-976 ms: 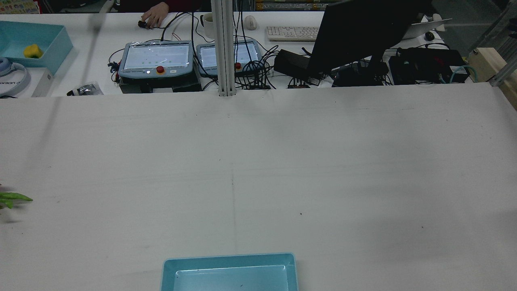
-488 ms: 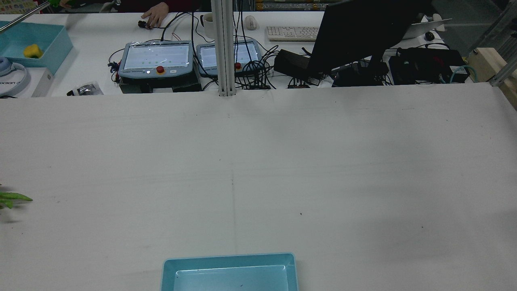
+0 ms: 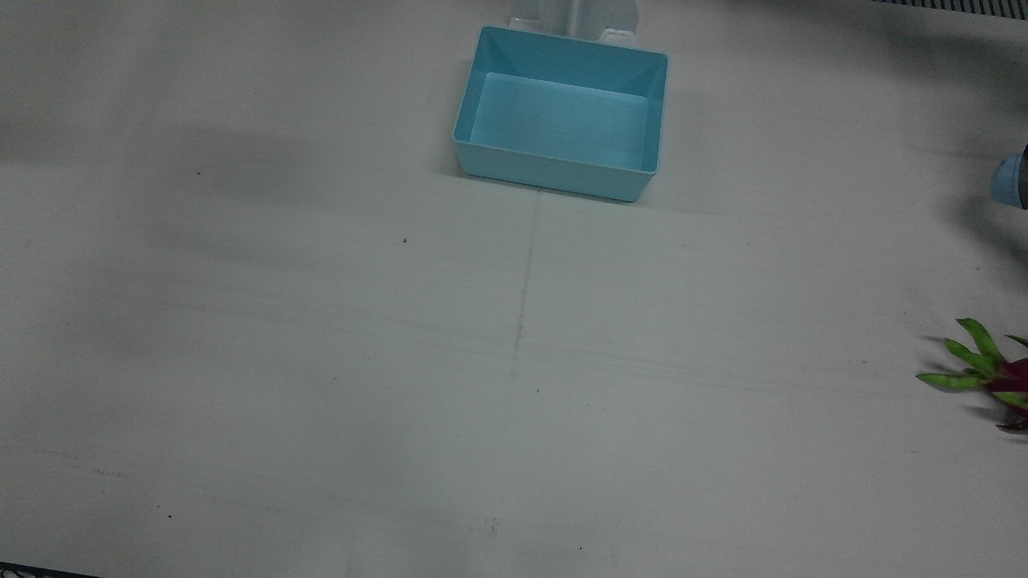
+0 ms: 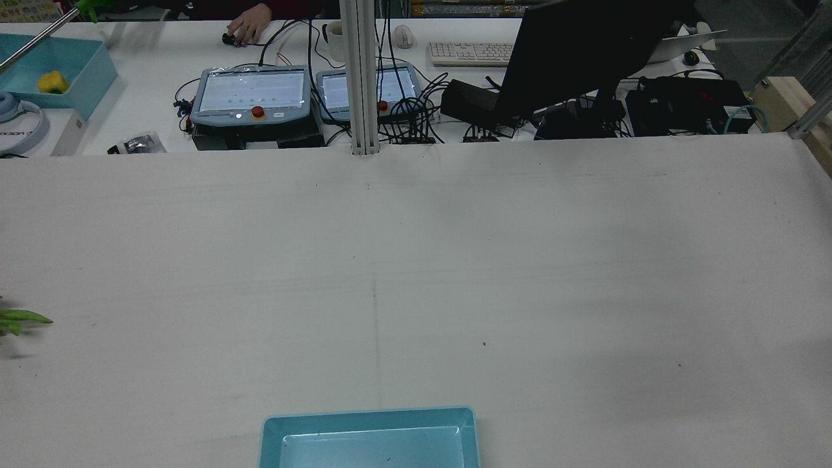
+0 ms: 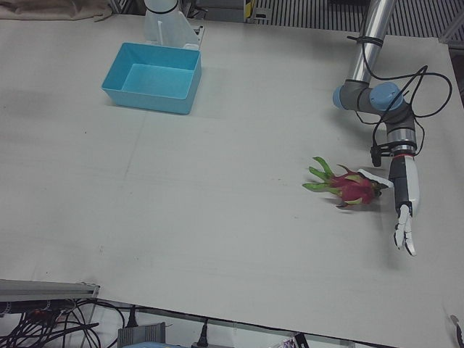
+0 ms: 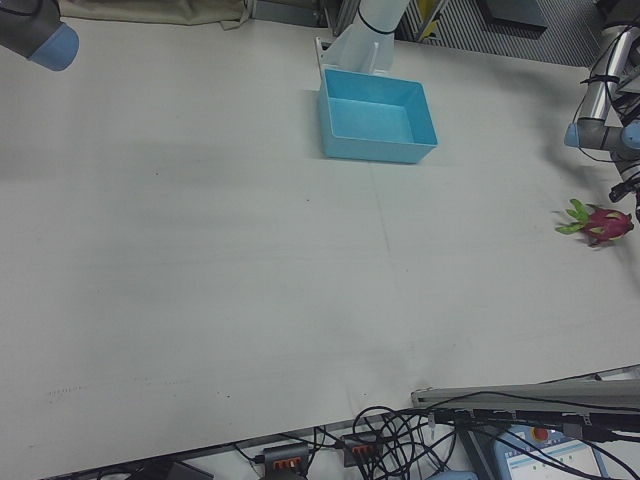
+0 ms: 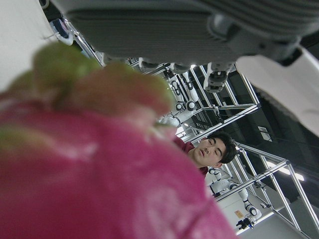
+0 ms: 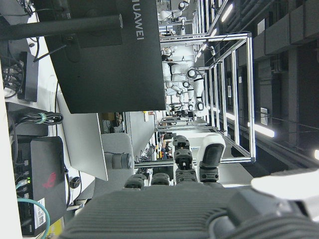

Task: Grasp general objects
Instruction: 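Reach the left hand down toward the pink dragon fruit on the table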

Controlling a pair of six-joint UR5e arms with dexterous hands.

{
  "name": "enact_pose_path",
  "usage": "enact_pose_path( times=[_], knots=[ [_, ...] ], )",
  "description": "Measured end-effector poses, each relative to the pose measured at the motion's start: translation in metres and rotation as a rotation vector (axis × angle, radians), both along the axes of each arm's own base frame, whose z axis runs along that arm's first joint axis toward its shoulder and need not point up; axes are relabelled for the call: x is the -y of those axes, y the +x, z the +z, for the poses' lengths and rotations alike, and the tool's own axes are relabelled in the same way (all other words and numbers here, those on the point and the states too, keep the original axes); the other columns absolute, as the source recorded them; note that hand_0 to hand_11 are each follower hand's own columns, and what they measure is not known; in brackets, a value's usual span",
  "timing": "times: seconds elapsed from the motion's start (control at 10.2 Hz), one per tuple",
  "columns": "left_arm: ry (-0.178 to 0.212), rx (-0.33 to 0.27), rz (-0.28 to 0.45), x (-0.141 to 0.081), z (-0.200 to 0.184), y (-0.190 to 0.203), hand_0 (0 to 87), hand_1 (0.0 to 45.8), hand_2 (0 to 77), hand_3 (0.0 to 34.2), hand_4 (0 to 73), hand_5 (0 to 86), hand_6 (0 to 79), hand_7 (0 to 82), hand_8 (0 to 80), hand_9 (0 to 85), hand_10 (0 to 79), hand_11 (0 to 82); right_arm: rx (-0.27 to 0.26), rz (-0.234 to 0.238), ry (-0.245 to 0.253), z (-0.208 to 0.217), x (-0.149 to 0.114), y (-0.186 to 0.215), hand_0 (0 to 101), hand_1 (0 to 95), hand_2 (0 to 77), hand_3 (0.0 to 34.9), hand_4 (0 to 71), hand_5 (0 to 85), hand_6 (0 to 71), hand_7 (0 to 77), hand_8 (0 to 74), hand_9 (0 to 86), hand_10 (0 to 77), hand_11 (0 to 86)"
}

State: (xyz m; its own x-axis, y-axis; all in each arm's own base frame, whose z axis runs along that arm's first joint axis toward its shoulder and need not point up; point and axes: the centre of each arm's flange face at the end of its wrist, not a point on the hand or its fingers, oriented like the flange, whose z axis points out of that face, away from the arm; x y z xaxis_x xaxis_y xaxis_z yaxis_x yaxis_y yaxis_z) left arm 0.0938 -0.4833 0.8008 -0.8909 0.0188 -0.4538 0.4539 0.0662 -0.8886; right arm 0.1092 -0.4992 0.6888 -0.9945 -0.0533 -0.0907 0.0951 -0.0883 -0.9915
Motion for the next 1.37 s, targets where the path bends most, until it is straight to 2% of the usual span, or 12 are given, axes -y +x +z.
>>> enact_pose_path(
  times=[0.1,0.29,0.39,0.49,0.59,0.78,0.88,0.98,1.07,1.27,1.37],
  knots=[
    [0.009,-0.015,0.015,-0.003,-0.01,0.0,45.5,0.0,1.1,11.8,5.5,1.6,0.0,0.5,1.1,0.5,14.2,1.1,0.0,0.0,0.002,-0.001,0.0,0.0,0,6.0,1.6,0.0,0.0,74.2,0.0,0.0,0.0,1.6,0.0,1.1],
    [0.026,-0.03,0.069,-0.01,-0.032,-0.004,45.3,0.0,1.1,11.0,5.5,1.6,0.0,0.5,1.1,1.1,14.2,1.1,-0.001,0.0,0.005,-0.002,0.0,0.0,0,6.0,1.6,0.0,0.0,74.2,0.0,0.0,0.0,1.1,0.0,1.1],
    [0.032,-0.022,0.09,-0.013,-0.044,-0.011,44.7,0.0,1.1,10.9,5.5,1.6,0.0,0.5,1.1,0.5,14.2,1.1,-0.001,0.0,0.005,-0.003,0.001,0.0,0,6.0,1.6,0.0,0.0,74.2,0.0,0.0,0.0,1.1,0.0,1.1],
    [0.047,0.023,0.119,-0.014,-0.057,-0.024,44.7,0.0,1.1,10.9,5.5,1.6,0.0,0.5,1.1,0.5,14.2,1.1,-0.001,0.0,0.006,-0.003,0.001,0.0,0,6.0,1.6,0.0,0.0,74.2,0.0,0.0,0.0,1.1,0.0,1.1],
    [0.084,0.125,0.141,-0.012,-0.078,-0.042,44.7,0.0,1.1,9.7,6.0,1.6,0.0,0.5,1.1,0.5,14.2,1.1,-0.001,0.0,0.007,-0.003,0.001,0.0,0,6.0,1.6,0.0,0.0,74.2,0.0,0.0,0.0,1.1,0.0,1.1],
    [0.191,0.425,0.116,-0.008,-0.152,-0.108,45.2,0.0,1.1,8.9,6.0,1.6,0.0,0.5,1.1,1.1,14.7,1.1,-0.001,0.001,0.006,-0.003,0.001,0.0,0,6.0,1.6,0.0,0.0,74.2,0.0,0.0,0.0,1.1,0.0,1.1],
    [0.228,0.534,0.098,-0.011,-0.183,-0.146,45.7,0.0,1.1,3.9,6.0,2.2,0.5,0.5,1.1,0.5,14.7,1.1,-0.001,0.001,0.006,-0.003,0.0,0.0,0,6.0,1.6,0.0,0.0,74.2,0.0,0.0,0.0,1.1,0.0,1.1],
    [0.259,0.614,0.085,-0.014,-0.209,-0.182,45.7,0.0,1.1,3.9,6.0,2.2,0.5,0.5,1.1,0.5,14.7,1.1,0.0,0.001,0.006,-0.003,0.0,0.0,0,6.0,1.6,0.0,0.0,74.2,0.0,0.0,0.0,1.1,0.0,1.1],
    [0.272,0.686,0.077,-0.018,-0.221,-0.206,44.9,0.0,1.1,0.4,8.2,2.2,1.1,6.5,1.1,0.5,14.7,1.1,0.0,0.001,0.005,-0.002,0.0,0.0,0,6.0,1.6,0.0,0.0,74.2,0.0,0.0,0.0,1.1,0.0,1.1],
    [0.242,0.863,0.075,-0.045,-0.195,-0.224,43.2,0.0,1.1,0.2,14.2,2.2,1.1,6.5,1.1,0.5,14.7,1.1,0.0,0.001,0.004,-0.002,0.0,0.0,0,6.0,1.6,0.0,0.0,74.2,0.0,0.0,0.0,1.1,0.0,1.1],
    [0.219,0.922,0.082,-0.054,-0.17,-0.225,44.8,0.0,1.1,0.3,13.6,1.6,1.1,7.1,1.1,0.5,14.7,1.1,0.001,0.001,0.003,-0.002,0.0,0.0,0,6.0,1.6,0.0,0.0,74.2,0.0,0.0,0.0,1.1,0.0,1.1]
  ],
)
